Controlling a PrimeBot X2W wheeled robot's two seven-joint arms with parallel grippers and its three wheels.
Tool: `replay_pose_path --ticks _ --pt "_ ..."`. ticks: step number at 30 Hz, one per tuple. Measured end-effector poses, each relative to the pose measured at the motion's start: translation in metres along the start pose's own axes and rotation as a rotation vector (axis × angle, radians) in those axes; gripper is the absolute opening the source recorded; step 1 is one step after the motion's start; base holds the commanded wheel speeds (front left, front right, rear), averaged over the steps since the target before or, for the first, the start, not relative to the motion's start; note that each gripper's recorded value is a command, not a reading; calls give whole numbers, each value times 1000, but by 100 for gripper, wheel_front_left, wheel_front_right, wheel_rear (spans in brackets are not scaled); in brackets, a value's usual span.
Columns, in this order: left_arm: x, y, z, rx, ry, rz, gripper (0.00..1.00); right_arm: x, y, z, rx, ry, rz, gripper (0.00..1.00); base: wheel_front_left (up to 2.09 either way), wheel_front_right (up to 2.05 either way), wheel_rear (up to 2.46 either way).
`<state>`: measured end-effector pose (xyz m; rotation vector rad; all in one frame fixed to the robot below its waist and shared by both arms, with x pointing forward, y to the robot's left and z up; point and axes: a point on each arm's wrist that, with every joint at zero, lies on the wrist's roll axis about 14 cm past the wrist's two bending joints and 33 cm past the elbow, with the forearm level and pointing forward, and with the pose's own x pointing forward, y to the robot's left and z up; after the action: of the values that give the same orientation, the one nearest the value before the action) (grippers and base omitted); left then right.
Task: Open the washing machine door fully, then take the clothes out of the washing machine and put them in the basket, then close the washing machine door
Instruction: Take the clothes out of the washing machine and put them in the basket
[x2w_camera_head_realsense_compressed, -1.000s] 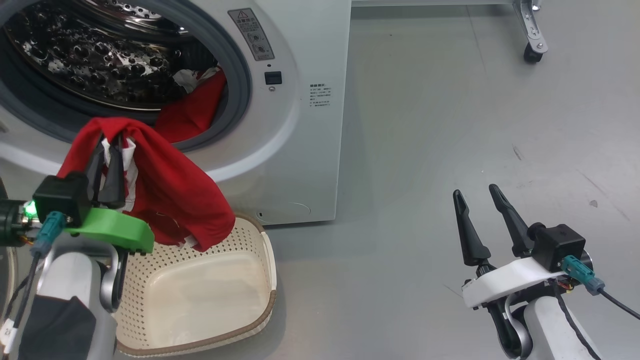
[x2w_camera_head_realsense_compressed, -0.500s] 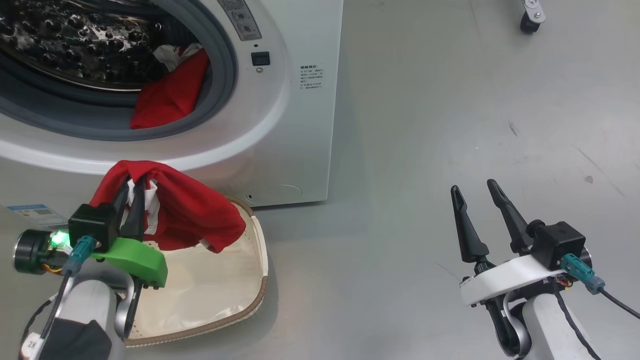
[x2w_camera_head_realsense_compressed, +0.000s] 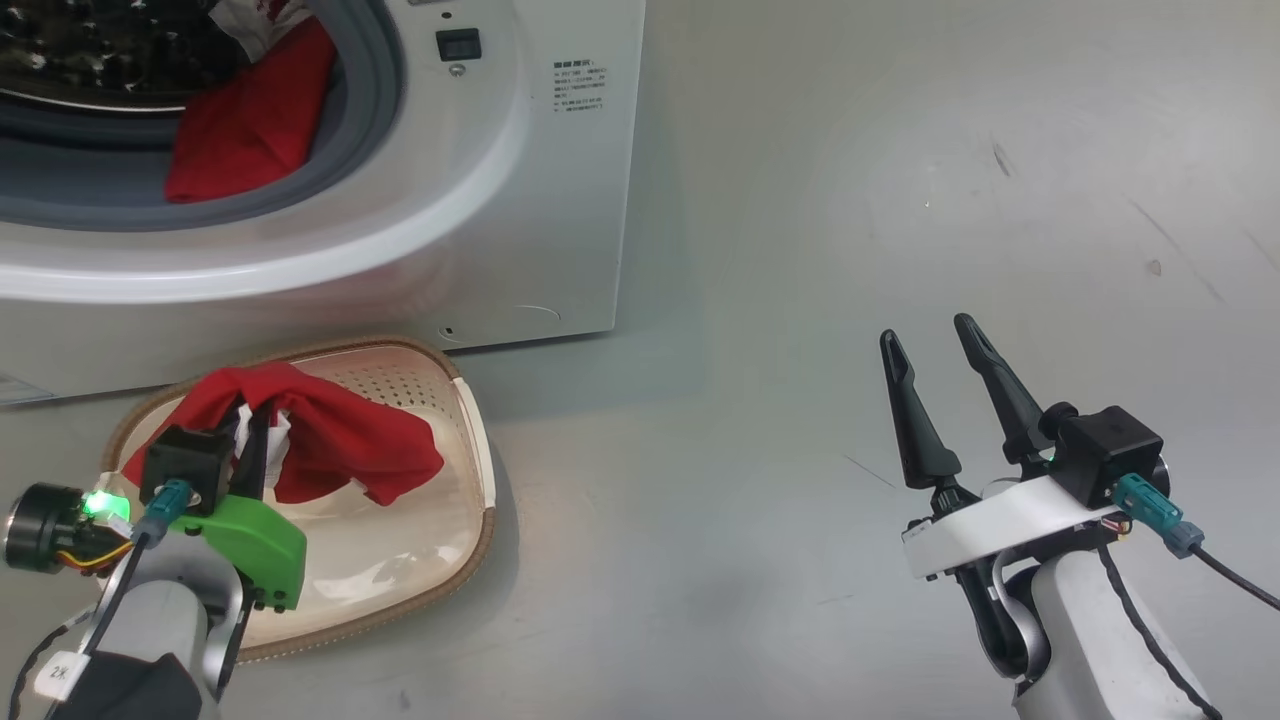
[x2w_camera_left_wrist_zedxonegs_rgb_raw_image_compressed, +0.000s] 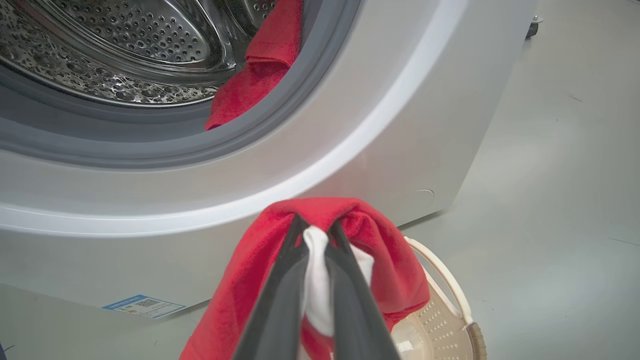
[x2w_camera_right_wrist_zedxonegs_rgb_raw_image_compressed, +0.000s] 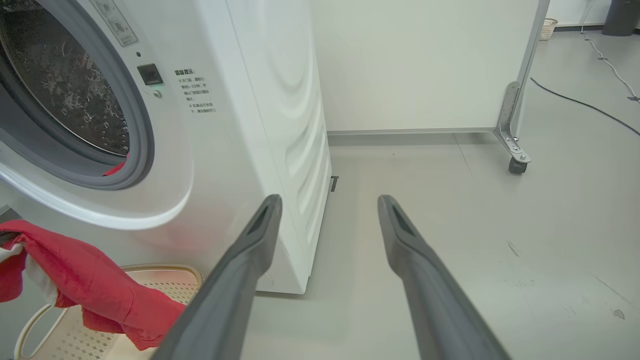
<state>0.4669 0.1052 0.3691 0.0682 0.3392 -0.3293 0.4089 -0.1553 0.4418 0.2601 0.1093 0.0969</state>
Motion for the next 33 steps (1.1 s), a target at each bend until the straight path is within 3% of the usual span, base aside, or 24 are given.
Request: replay_pose_path --ticks 22,33 --pt "43 -7 -107 24 311 -70 0 15 -41 -27 -28 74 -103 100 0 0 0" --pt "41 11 -148 -22 434 5 0 25 -49 -38 -33 94 -117 100 0 0 0"
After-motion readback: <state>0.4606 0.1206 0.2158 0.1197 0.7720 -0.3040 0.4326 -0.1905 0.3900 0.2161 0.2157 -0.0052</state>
